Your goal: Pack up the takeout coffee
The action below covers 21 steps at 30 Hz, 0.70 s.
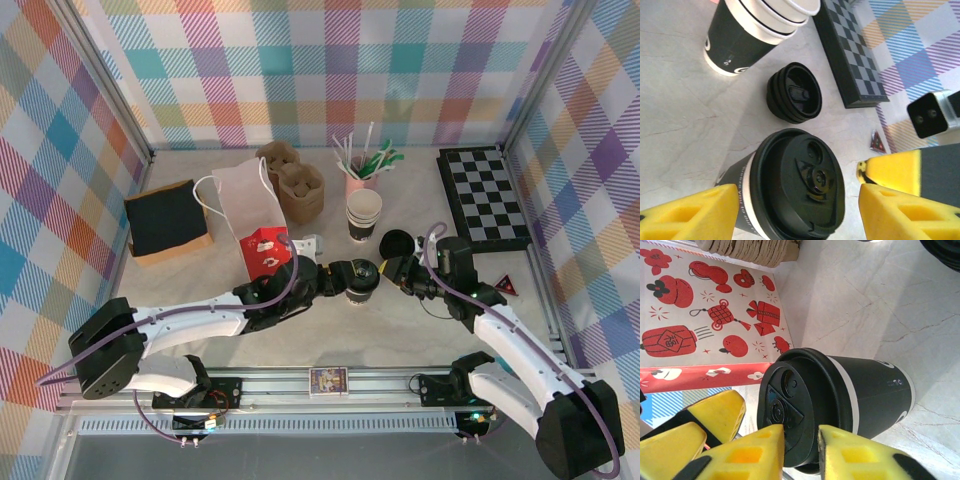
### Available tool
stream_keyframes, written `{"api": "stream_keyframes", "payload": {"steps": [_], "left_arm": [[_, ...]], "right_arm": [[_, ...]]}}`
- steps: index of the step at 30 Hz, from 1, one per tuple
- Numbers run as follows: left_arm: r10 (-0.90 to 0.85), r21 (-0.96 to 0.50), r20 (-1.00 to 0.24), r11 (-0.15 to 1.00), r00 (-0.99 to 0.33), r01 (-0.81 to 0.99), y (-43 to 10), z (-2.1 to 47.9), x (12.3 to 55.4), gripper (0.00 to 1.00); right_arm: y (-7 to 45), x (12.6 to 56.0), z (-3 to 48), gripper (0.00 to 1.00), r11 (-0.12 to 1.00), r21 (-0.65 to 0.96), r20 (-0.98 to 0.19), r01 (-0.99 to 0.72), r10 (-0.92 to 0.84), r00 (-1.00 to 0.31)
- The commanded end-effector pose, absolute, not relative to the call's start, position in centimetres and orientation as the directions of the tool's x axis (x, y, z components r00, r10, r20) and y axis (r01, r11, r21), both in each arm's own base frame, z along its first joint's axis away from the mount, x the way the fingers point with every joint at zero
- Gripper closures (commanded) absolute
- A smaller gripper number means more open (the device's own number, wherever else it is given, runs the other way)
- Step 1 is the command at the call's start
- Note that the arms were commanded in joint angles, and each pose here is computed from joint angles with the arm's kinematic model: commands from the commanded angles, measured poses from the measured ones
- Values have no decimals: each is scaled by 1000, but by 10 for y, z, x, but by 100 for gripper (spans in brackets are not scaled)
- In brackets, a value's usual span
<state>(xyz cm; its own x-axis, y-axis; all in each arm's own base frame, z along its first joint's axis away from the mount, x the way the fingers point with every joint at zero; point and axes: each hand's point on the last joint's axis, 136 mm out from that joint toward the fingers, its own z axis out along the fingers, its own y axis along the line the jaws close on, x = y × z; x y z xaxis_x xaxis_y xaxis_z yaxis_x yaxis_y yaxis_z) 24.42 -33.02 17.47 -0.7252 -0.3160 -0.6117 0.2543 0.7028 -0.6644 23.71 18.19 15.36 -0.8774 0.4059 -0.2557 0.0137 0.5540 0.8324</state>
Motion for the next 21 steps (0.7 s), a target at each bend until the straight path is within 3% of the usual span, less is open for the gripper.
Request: {"api": "stream_keyframes", "payload": {"steps": [1, 21], "left_arm": [[-298, -623, -638, 741, -710, 249, -326, 178, 246, 36], [-272, -635, -565, 746, -779, 200, -334, 145, 254, 41]], "right_arm": [[178, 242, 164, 68, 596, 803, -302, -14, 387, -871], [183, 239, 149, 59, 623, 782, -273, -15, 323, -906]]}}
